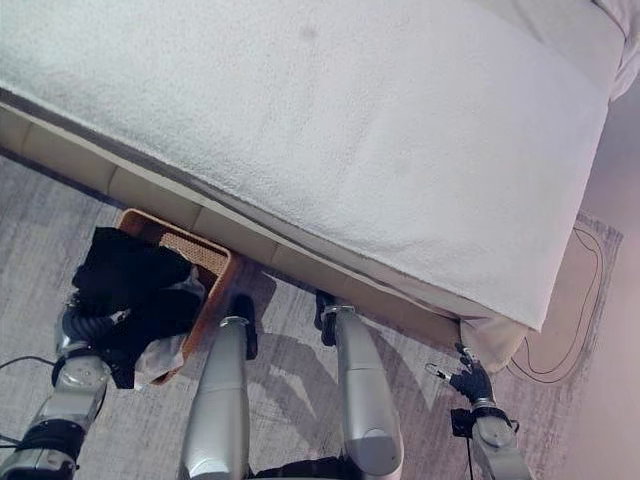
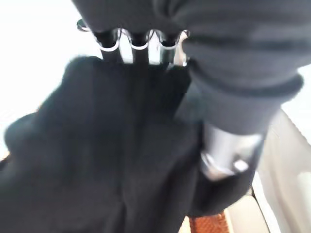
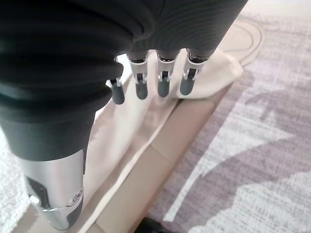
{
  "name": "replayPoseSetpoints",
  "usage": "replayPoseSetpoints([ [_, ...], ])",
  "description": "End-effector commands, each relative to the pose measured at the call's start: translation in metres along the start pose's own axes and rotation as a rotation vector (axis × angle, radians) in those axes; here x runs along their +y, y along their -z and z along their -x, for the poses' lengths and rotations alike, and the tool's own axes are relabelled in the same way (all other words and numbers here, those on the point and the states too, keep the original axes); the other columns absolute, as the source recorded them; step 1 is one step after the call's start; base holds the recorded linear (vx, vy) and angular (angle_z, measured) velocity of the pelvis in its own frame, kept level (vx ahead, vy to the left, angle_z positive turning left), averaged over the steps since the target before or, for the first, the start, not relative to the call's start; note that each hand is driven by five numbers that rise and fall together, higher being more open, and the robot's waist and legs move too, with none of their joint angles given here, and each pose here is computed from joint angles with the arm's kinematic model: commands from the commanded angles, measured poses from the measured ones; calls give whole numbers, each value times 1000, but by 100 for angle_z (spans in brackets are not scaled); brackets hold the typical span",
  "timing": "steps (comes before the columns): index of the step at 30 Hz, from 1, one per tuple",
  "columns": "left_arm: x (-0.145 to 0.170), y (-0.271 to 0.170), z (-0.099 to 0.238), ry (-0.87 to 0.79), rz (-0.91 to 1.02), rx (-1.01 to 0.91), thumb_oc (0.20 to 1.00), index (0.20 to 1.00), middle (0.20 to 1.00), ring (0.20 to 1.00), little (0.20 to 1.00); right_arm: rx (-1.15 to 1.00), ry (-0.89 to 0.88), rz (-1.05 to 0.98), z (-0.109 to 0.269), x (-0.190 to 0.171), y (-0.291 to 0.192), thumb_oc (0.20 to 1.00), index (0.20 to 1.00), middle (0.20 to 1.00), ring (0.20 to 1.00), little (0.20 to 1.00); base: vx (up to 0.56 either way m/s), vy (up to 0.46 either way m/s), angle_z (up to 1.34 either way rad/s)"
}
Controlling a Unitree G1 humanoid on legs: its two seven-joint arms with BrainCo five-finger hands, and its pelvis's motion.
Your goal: Pick up clothes into the bucket
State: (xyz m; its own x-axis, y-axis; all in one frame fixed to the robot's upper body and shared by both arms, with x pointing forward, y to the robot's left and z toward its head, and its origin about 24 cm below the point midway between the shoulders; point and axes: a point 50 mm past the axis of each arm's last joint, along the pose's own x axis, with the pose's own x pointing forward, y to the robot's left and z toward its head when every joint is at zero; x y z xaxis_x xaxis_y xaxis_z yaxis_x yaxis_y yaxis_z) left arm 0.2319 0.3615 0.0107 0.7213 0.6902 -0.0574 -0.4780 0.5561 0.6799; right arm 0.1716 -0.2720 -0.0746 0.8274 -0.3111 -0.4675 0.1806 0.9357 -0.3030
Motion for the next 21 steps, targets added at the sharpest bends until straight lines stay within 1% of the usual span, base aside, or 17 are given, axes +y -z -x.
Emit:
replayPoseSetpoints([
  [1,18,-4,-8,-96,-32,-20,1000,1000,1000,1000,1000,-4,23,25,-1,-4,-1,1000,1000,1000,1000,1000,-18,-8,8],
  [4,10,3,-3,-79,-14,11,1000,1000,1000,1000,1000,5,23,30,-2,-2,0,1000,1000,1000,1000,1000,-19,4,7],
  [5,-3,15,5,-55,37,76,1000,1000,1000,1000,1000,16,28,28,-4,0,1,1000,1000,1000,1000,1000,0,0,0],
  [7,-14,19,11,-25,56,103,1000,1000,1000,1000,1000,22,38,31,-6,1,0,1000,1000,1000,1000,1000,4,3,-2],
  [8,-14,20,12,-25,55,103,1000,1000,1000,1000,1000,22,38,31,-6,0,0,1000,1000,1000,1000,1000,32,19,-4],
  [11,-32,32,25,67,40,139,1000,1000,1000,1000,1000,57,71,39,-10,-4,3,1000,1000,1000,1000,1000,58,22,-2],
  [15,-39,44,37,139,33,155,1000,1000,1000,1000,1000,111,83,62,-8,-8,15,1000,1000,1000,1000,1000,116,2,-2],
  [17,-39,46,41,144,63,157,1000,1000,1000,1000,1000,127,83,65,-6,-7,19,1000,1000,1000,1000,1000,97,-20,-6],
  [19,-47,57,54,199,144,210,1000,1000,1000,1000,1000,162,69,73,-1,-6,28,1000,1000,1000,1000,1000,113,-14,-14],
  [20,-47,58,55,200,144,211,1000,1000,1000,1000,1000,162,69,73,-1,-6,28,1000,1000,1000,1000,1000,89,-28,-10],
  [21,-52,63,64,236,220,247,1000,1000,1000,1000,1000,193,59,73,3,-6,36,1000,1000,1000,1000,1000,81,-44,-9],
])
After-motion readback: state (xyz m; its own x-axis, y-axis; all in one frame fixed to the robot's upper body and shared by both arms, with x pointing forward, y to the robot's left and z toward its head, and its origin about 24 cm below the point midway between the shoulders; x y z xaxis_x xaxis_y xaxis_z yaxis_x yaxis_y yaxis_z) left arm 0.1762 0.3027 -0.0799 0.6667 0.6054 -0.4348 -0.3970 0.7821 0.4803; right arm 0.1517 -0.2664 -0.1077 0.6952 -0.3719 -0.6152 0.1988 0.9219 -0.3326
